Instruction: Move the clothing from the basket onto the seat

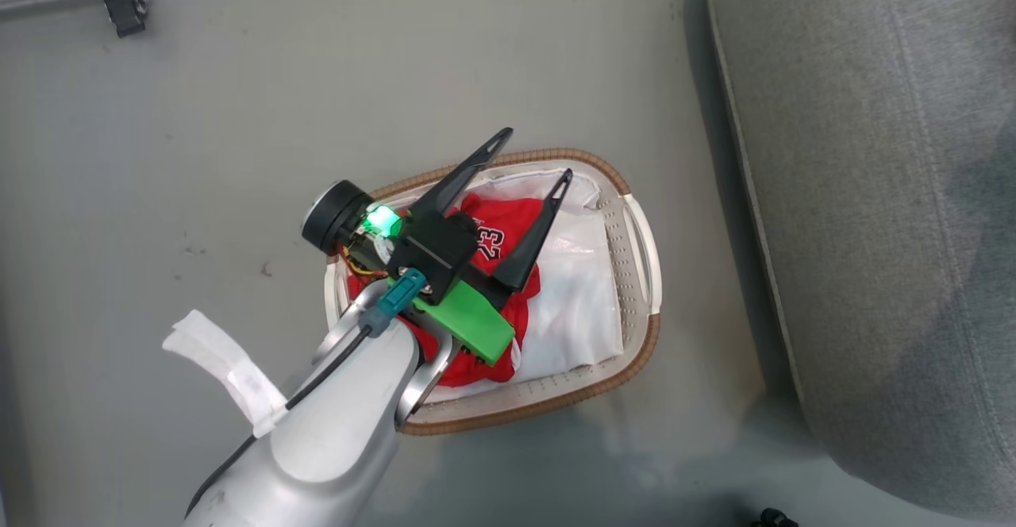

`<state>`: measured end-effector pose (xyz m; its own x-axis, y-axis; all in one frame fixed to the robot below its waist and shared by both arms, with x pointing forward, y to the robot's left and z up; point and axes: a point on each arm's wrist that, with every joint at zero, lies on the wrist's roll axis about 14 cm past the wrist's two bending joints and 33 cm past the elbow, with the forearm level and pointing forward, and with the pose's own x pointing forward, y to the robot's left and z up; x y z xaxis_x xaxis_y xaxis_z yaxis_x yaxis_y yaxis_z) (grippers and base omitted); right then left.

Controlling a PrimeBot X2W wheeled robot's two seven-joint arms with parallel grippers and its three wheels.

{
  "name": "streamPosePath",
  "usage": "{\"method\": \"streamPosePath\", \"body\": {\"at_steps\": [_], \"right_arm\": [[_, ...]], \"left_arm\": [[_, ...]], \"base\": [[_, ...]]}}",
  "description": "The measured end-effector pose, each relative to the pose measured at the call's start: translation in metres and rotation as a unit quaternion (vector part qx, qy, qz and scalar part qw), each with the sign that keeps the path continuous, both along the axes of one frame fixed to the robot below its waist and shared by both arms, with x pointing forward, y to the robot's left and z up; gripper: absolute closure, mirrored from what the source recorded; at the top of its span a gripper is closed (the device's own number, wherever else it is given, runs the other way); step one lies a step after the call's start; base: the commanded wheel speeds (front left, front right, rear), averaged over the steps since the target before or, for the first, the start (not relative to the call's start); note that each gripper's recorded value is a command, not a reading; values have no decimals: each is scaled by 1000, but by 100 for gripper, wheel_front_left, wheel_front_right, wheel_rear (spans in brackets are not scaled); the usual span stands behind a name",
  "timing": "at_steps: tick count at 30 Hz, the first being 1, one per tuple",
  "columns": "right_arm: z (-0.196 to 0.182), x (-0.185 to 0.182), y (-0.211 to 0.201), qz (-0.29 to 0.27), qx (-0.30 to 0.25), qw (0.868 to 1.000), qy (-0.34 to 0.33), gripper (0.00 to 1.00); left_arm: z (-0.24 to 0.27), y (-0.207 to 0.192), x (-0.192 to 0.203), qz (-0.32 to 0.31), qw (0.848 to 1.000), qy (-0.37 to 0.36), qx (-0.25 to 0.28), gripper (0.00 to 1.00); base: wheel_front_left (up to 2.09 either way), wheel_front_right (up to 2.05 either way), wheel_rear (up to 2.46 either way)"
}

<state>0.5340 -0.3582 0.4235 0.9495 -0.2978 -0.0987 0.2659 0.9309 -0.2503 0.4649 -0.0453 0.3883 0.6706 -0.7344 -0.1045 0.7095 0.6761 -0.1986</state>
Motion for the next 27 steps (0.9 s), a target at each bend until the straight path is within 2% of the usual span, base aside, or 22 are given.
{"method": "streamPosePath", "body": {"at_steps": [5, 10, 15, 21, 27], "right_arm": [[3, -19, 20, 23, 5, 1000, 6, 0], [35, -22, 32, 42, 2, 999, -28, 0], [62, -25, 62, 75, 19, 995, -62, 0], [91, -31, 110, 125, 51, 986, -98, 0], [106, -48, 167, 183, 92, 972, -119, 0]], "left_arm": [[19, 11, 3, 31, 999, -7, -13, 0], [37, 29, 1, 74, 997, -9, -25, 0], [55, 55, -9, 125, 991, -12, -36, 0], [72, 91, -30, 185, 982, -18, -41, 0], [85, 136, -51, 255, 966, -30, -41, 0]], "base": [[0, 0, 0], [0, 0, 0], [0, 0, 0], [0, 0, 0], [0, 0, 0]]}}
